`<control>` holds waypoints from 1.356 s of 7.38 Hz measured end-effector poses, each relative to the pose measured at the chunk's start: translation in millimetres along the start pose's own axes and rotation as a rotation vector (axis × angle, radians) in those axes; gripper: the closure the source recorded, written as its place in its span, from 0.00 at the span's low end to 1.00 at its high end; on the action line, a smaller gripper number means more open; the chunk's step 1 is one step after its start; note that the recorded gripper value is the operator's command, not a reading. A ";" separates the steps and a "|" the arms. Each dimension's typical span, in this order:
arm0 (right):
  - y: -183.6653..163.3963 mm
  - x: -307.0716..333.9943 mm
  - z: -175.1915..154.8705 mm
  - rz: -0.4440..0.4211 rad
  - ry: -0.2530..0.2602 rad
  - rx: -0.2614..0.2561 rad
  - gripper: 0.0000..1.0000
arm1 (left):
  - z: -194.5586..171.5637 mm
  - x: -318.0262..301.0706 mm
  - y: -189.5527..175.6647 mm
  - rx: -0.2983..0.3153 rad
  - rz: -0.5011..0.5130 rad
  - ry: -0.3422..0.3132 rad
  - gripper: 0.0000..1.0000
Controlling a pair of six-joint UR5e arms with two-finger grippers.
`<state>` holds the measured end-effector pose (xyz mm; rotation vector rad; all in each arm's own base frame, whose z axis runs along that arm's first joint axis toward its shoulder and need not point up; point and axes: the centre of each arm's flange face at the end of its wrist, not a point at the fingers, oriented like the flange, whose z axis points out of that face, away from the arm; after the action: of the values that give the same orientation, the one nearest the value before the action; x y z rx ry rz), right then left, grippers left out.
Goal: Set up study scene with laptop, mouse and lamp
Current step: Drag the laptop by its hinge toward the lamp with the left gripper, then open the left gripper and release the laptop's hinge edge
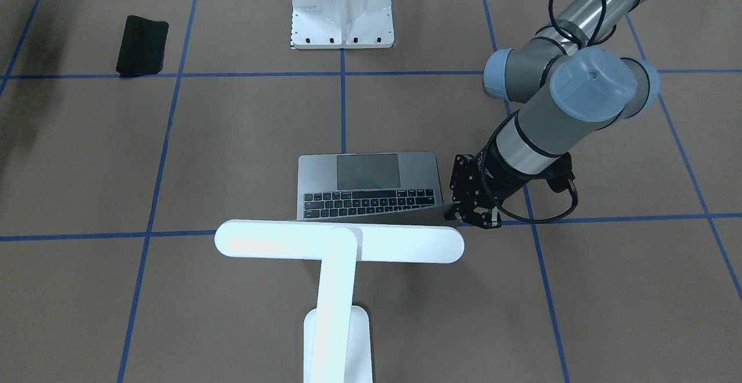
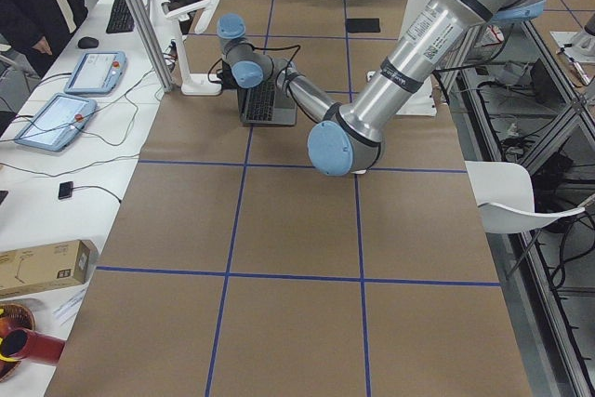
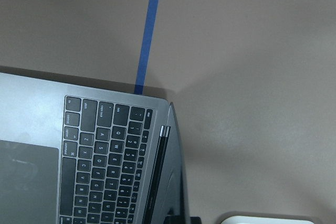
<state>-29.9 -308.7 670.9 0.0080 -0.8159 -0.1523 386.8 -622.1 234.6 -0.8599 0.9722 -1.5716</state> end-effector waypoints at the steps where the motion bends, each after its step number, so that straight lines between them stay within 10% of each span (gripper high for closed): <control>1: 0.4 1.0 1.0 0.001 0.001 -0.002 0.00 | 4.9 -4.9 1.9 -0.005 0.025 -0.008 1.00; 7: 0.5 3.5 3.5 0.005 0.003 -0.006 0.00 | 18.7 -21.5 9.7 -0.015 0.139 -0.036 0.94; 9: 0.5 3.5 3.5 0.005 0.003 -0.006 0.00 | 18.3 -21.8 7.4 -0.016 0.155 -0.038 0.70; 10: 0.5 3.5 3.5 0.005 0.003 -0.006 0.00 | 18.3 -21.5 6.2 -0.015 0.155 -0.037 0.41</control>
<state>-30.0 -308.5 675.9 0.0008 -0.8127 -0.1499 409.9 -604.7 235.5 -0.8016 1.0005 -1.4133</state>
